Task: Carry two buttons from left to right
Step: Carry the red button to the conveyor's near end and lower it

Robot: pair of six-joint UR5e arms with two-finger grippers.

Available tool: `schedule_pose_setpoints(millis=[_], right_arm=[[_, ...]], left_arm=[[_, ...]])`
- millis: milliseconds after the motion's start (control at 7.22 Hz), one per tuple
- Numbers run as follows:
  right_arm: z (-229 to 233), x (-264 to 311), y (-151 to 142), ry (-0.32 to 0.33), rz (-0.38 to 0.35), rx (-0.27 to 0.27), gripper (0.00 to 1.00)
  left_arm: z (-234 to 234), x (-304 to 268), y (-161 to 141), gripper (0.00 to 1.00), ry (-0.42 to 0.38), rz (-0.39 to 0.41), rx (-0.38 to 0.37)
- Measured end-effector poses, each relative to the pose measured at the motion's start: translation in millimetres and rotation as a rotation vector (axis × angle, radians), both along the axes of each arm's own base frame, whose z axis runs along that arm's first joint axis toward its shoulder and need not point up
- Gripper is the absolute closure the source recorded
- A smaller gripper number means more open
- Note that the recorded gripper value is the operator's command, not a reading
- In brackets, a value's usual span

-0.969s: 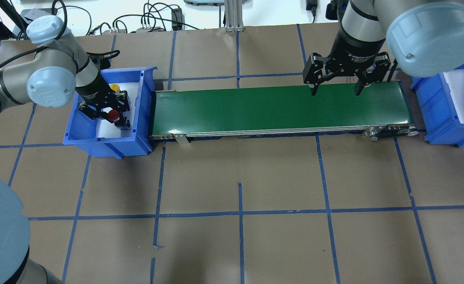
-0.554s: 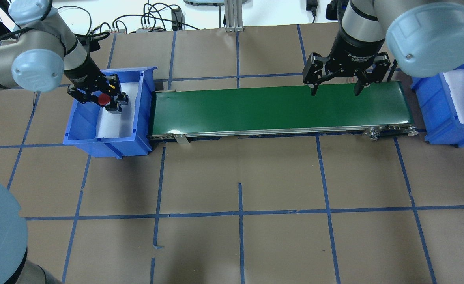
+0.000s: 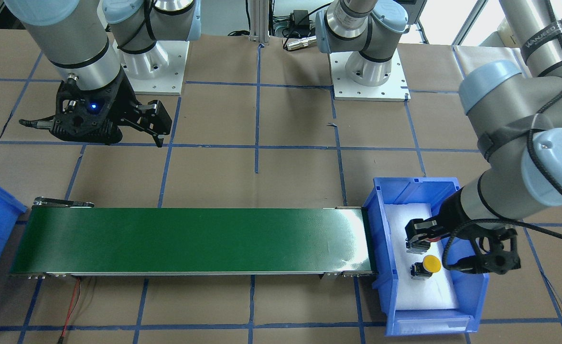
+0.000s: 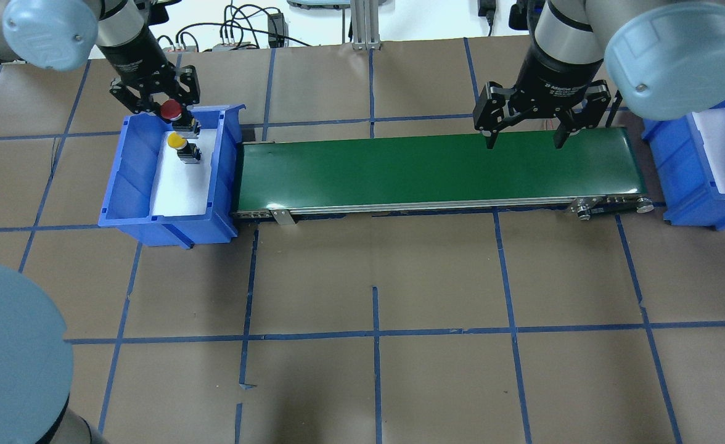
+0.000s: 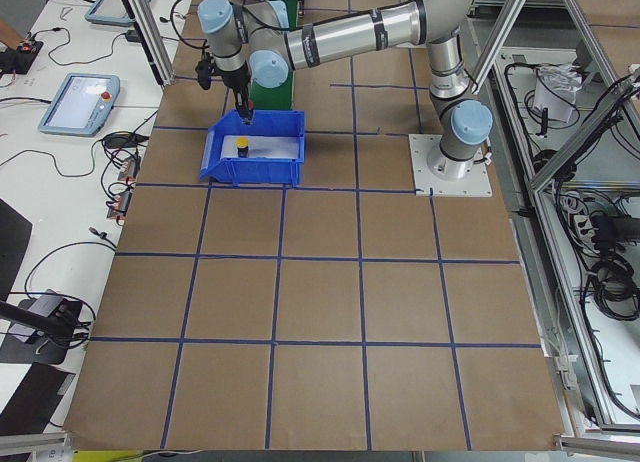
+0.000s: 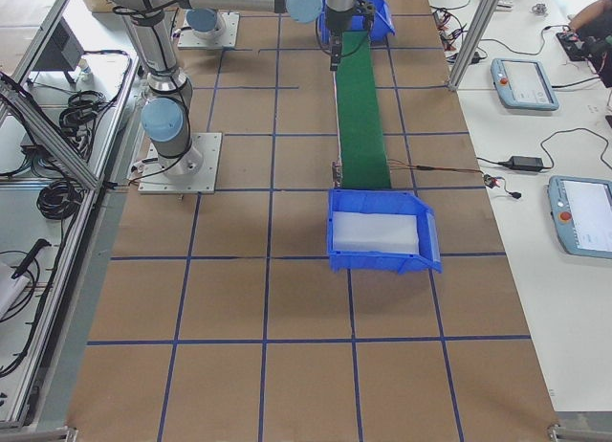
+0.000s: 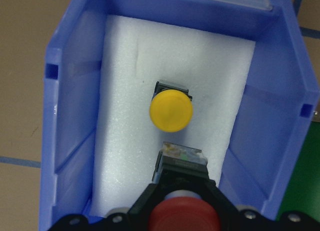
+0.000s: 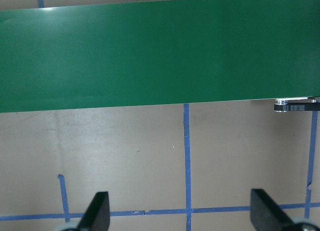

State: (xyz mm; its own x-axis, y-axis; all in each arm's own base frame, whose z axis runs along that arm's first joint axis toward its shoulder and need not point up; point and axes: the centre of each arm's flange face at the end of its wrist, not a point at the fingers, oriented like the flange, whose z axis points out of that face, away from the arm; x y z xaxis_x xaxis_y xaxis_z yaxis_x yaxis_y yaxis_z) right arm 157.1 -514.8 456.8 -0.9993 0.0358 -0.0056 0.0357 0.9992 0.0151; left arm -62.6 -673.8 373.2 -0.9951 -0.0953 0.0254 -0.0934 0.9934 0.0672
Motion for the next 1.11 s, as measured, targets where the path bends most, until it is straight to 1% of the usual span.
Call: schedule_pose_setpoints(millis=[138, 277, 554, 692, 831, 969, 1108], right_arm=[[1, -1, 0, 0.003, 0.000, -0.002, 0.00], [1, -2, 0, 0.008, 0.003, 0.000, 0.00], [0, -3, 0, 0.012, 0.009, 0.002, 0.00], [0, -3, 0, 0.012, 0.009, 0.001, 0.00], [1, -2, 0, 0.010, 0.009, 0.001, 0.00], [1, -2, 0, 0.005, 0.008, 0.001, 0.00], [1, -2, 0, 0.005, 0.008, 0.002, 0.00]], left_arm=[[1, -31, 0, 0.69, -0.003, -0.003, -0.001], [-8, -65, 2, 0.68, -0.004, 0.012, 0.014], [-57, -131, 1, 0.68, -0.019, 0.029, 0.057], [-77, -148, 2, 0.68, -0.026, 0.029, 0.073], [-83, -155, 6, 0.68, -0.028, 0.028, 0.079], [-81, -157, 11, 0.65, -0.029, 0.027, 0.080], [-80, -158, 14, 0.64, -0.029, 0.029, 0.085]])
